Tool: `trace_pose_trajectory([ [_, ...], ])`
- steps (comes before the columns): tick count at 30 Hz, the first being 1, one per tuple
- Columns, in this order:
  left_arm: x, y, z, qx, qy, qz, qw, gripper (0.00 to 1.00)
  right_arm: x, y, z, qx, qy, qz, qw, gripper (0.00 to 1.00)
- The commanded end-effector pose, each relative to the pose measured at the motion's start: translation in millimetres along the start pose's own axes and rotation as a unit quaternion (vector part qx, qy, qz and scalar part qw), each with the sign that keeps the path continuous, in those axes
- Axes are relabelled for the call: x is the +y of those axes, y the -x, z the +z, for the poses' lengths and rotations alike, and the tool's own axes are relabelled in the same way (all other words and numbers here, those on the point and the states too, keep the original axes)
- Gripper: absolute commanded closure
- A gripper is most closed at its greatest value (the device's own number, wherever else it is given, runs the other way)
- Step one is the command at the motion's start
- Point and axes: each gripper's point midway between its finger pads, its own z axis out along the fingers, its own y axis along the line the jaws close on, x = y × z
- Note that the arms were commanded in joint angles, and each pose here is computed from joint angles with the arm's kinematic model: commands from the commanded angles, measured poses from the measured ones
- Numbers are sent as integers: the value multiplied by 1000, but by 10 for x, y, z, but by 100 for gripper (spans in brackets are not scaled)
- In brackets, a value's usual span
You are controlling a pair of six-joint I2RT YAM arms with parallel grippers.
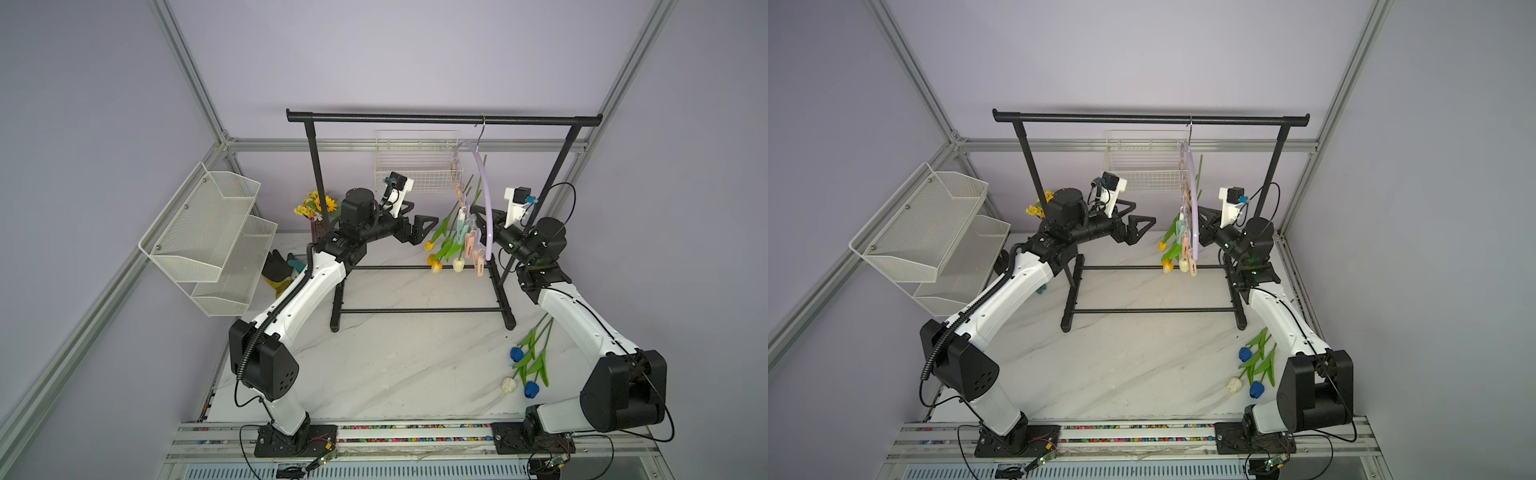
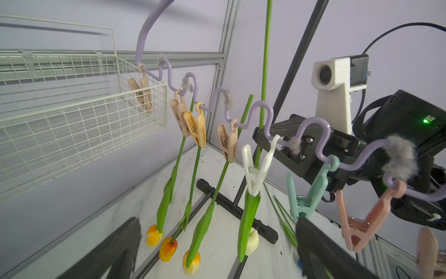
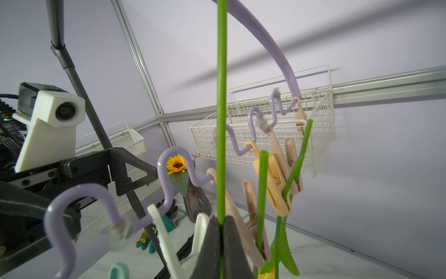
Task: Dry the flowers on a clothes hanger
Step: Open the clamp at the hanger.
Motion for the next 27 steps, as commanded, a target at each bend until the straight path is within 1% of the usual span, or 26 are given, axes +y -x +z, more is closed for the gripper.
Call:
trace_pose_trajectory([
  [1, -36, 190, -9, -19, -17, 7, 1000, 0, 76, 106, 90, -8, 11, -21, 1000, 100],
  [4, -31, 197, 42, -16, -24, 6, 1000, 0, 22, 111, 141, -5, 1, -26, 1000, 100],
  [17, 44, 216, 162, -8, -26, 1, 1000, 0, -100, 69, 317, 10, -4, -26, 1000, 100],
  [22, 68, 176, 314, 11, -44, -9, 999, 8, -81, 33, 339, 16, 8, -26, 1000, 100],
  [23, 71, 170, 340, 14, -48, -20, 999, 9, -81, 26, 347, 17, 11, -24, 999, 100],
  [27, 26, 168, 410, 13, -74, -31, 997, 13, -31, 42, 393, 20, 30, -20, 999, 100],
])
